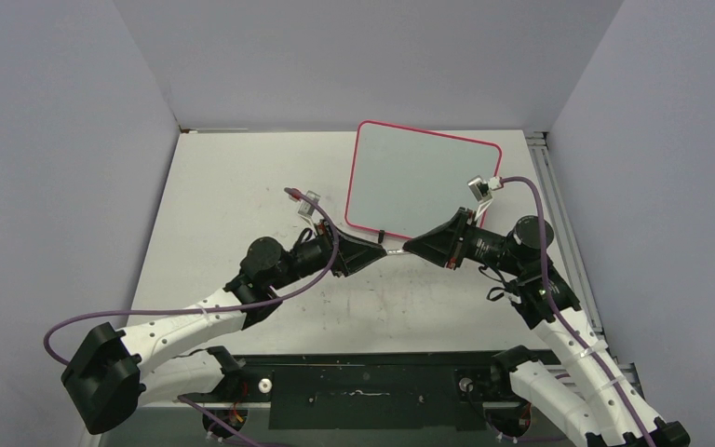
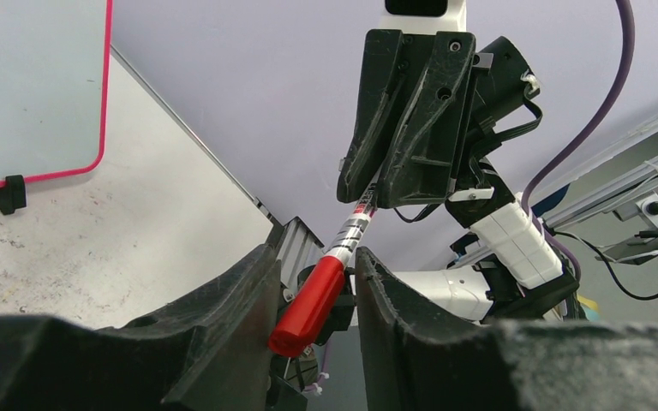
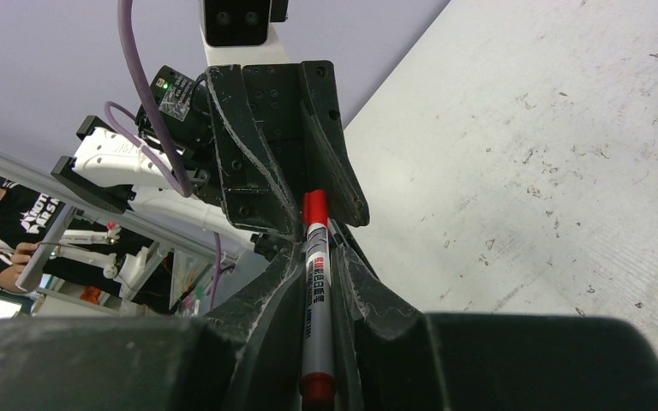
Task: Write a sentence on the whiteboard
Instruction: Open the whiteboard marker at the center of the board.
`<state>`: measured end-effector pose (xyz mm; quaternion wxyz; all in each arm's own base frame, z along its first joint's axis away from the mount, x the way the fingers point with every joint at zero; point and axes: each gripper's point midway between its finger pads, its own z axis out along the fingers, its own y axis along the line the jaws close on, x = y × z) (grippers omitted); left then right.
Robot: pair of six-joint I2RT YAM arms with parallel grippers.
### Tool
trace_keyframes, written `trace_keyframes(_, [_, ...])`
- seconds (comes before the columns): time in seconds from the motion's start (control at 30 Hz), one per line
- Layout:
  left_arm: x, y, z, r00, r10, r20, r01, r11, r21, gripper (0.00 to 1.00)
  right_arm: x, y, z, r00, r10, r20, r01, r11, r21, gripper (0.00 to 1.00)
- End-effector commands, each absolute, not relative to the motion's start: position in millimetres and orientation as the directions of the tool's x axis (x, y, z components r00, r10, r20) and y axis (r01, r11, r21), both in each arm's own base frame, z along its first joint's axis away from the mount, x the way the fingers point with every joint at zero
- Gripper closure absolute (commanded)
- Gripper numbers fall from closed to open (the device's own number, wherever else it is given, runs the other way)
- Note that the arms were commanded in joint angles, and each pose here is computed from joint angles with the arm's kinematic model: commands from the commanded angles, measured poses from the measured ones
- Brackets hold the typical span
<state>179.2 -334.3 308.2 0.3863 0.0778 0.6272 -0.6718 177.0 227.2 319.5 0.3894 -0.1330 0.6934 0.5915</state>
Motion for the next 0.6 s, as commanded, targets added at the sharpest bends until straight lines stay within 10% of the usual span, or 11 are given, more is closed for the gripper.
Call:
trace_keyframes(0.0, [169.2, -323.6, 343.5, -0.649, -0.477, -0.593, 0.676, -0.005, -0.737, 0.63, 175.5, 225.5, 328.9, -0.629, 0.289, -0.722, -0.675, 0.258, 0.691, 0.95])
trace_keyframes(0.37, [165.5, -317.1, 338.1, -0.656, -0.474, -0.587, 0.667, -0.001, -0.745, 0.61, 175.6, 224.0, 331.0, -0.627, 0.300, -0.719, -0.669, 0.265, 0.694, 0.95])
trace_keyframes(0.57, [163.4, -317.3, 339.7, -0.658, -0.472, -0.587, 0.671, -0.014, -0.742, 0.86, 173.7, 223.5, 330.8, -0.628, 0.293, -0.721, -0.670, 0.267, 0.693, 0.95])
